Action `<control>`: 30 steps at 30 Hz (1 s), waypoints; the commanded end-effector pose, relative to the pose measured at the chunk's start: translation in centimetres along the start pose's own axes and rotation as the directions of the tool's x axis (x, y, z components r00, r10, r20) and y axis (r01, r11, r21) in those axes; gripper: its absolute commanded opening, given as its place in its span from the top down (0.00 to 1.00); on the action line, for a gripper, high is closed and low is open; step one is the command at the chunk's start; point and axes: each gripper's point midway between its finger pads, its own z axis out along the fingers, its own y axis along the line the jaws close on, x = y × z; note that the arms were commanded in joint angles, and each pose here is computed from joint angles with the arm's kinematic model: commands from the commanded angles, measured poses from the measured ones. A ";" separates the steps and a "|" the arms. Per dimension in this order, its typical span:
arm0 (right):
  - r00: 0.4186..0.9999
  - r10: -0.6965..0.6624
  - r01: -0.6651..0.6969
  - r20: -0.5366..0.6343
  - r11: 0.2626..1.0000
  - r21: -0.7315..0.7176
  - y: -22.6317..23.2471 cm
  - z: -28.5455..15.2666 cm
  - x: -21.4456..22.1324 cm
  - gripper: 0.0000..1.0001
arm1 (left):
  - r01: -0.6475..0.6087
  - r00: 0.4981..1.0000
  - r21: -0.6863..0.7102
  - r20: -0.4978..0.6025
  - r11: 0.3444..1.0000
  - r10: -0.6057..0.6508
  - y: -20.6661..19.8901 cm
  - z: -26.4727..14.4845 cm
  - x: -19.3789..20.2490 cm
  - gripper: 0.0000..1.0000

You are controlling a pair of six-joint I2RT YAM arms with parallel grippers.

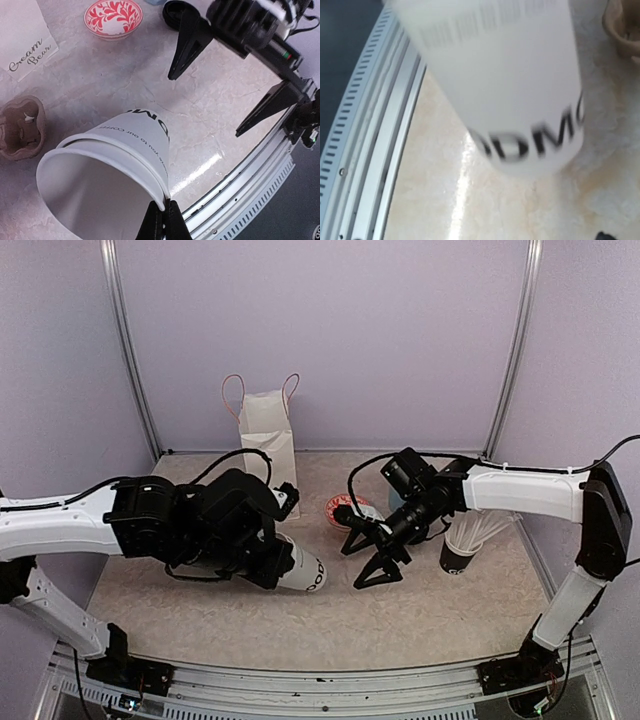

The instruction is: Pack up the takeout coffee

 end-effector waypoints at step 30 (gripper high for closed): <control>0.996 -0.082 0.083 0.022 0.996 -0.042 0.8 3.1 -3.2 0.23 | 0.060 0.976 0.294 0.185 0.954 -0.119 -0.9 -4.7 -4.2 1.00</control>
